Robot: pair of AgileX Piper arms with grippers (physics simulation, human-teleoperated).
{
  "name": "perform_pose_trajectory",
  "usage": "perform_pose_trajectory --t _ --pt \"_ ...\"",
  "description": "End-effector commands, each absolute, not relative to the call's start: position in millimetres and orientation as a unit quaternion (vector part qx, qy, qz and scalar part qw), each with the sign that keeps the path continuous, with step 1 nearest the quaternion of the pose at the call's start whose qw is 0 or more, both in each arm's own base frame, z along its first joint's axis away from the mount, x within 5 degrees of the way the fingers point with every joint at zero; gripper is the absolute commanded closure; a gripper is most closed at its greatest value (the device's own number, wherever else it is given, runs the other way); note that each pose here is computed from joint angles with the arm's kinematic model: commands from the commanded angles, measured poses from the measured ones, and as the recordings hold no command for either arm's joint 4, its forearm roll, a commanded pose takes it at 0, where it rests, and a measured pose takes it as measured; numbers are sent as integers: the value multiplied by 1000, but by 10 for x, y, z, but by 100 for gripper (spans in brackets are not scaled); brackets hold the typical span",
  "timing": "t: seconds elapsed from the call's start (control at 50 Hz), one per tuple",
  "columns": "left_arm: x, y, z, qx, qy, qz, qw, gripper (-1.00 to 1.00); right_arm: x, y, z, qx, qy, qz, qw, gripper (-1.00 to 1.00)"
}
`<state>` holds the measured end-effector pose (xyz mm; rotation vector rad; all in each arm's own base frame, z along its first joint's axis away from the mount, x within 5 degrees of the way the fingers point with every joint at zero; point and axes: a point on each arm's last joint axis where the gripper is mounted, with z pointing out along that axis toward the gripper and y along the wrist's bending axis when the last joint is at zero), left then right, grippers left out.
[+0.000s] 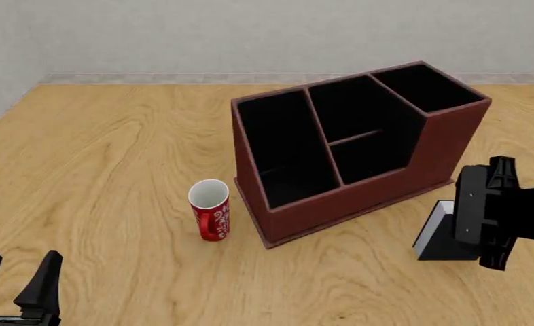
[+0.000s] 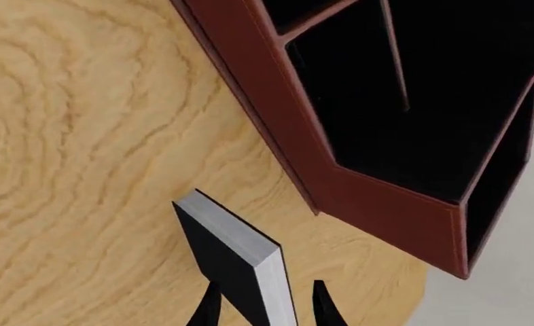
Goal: Pick up the book and place it in the left compartment of the caddy.
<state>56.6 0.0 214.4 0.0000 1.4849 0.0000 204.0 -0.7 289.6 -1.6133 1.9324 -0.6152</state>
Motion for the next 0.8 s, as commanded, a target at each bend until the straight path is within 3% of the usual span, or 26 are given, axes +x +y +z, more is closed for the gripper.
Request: perform_pose_trajectory --t 0.02,0.8 --pt "566 0 2144 0 676 0 737 -100 2116 -32 2756 -598 724 -223 262 -100" --pt "566 0 2144 0 676 0 737 -100 2390 -89 2441 -585 750 -199 237 -100"
